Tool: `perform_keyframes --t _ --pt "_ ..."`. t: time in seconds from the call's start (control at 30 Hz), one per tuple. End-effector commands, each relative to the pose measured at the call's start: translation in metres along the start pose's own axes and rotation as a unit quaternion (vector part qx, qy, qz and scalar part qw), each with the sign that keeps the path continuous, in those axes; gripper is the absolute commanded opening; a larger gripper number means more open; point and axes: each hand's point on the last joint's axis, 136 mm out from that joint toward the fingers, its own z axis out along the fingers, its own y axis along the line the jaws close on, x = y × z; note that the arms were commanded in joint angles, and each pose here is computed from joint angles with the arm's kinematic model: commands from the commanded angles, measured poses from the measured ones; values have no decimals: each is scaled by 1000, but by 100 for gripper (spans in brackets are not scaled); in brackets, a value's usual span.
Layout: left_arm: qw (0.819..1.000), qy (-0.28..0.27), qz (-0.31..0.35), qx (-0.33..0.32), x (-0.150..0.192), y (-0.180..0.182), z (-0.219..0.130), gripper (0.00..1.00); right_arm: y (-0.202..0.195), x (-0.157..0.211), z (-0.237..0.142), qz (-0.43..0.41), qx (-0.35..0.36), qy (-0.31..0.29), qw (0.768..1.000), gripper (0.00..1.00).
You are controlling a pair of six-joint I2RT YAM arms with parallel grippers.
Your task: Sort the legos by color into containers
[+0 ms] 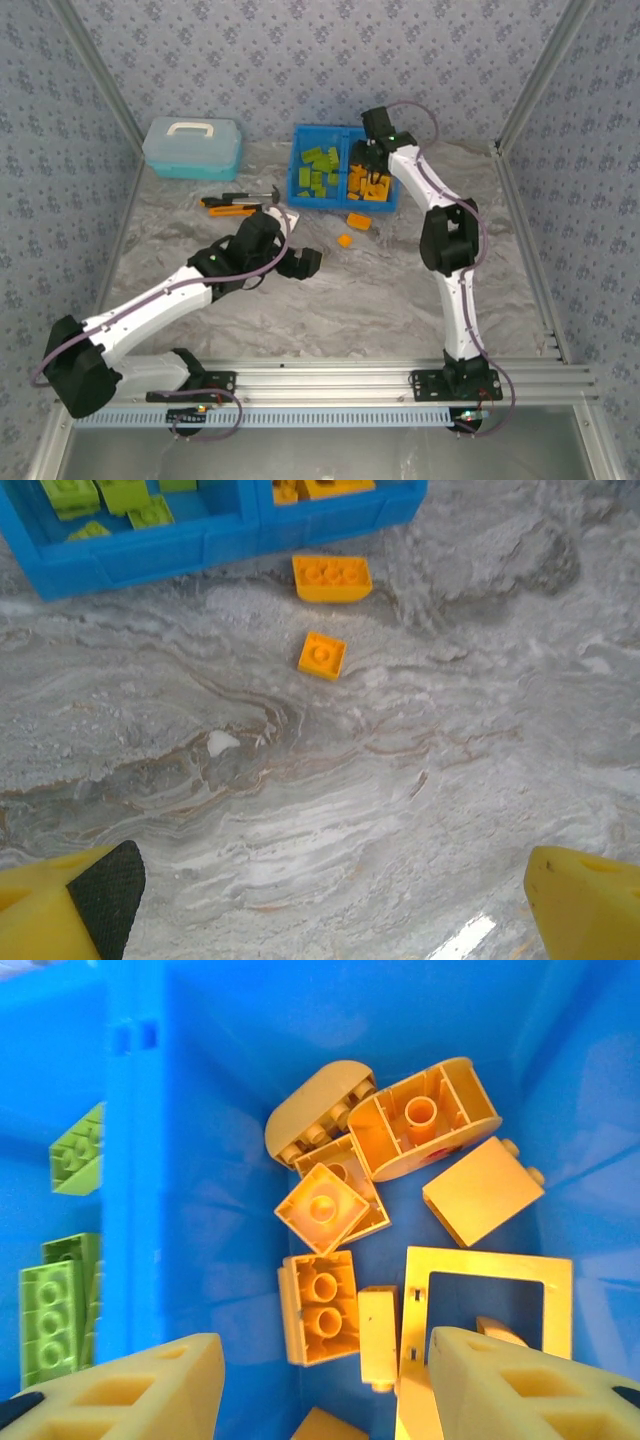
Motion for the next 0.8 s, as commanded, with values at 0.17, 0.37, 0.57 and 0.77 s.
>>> perform_keyframes --t 0.17,0.37,0.57,0.77 --pt "998 35 26 35 -16 -25 39 99 24 22 -164 -76 -79 -89 990 71" --pt "994 89 59 30 -16 -31 85 99 6 84 -248 -138 -94 -153 974 92" --pt "988 129 90 -9 -15 -24 133 97 -39 131 -281 -93 -102 -170 976 100" --pt "974 164 143 -63 -6 -13 179 94 -70 161 -288 -46 -108 -180 977 100"
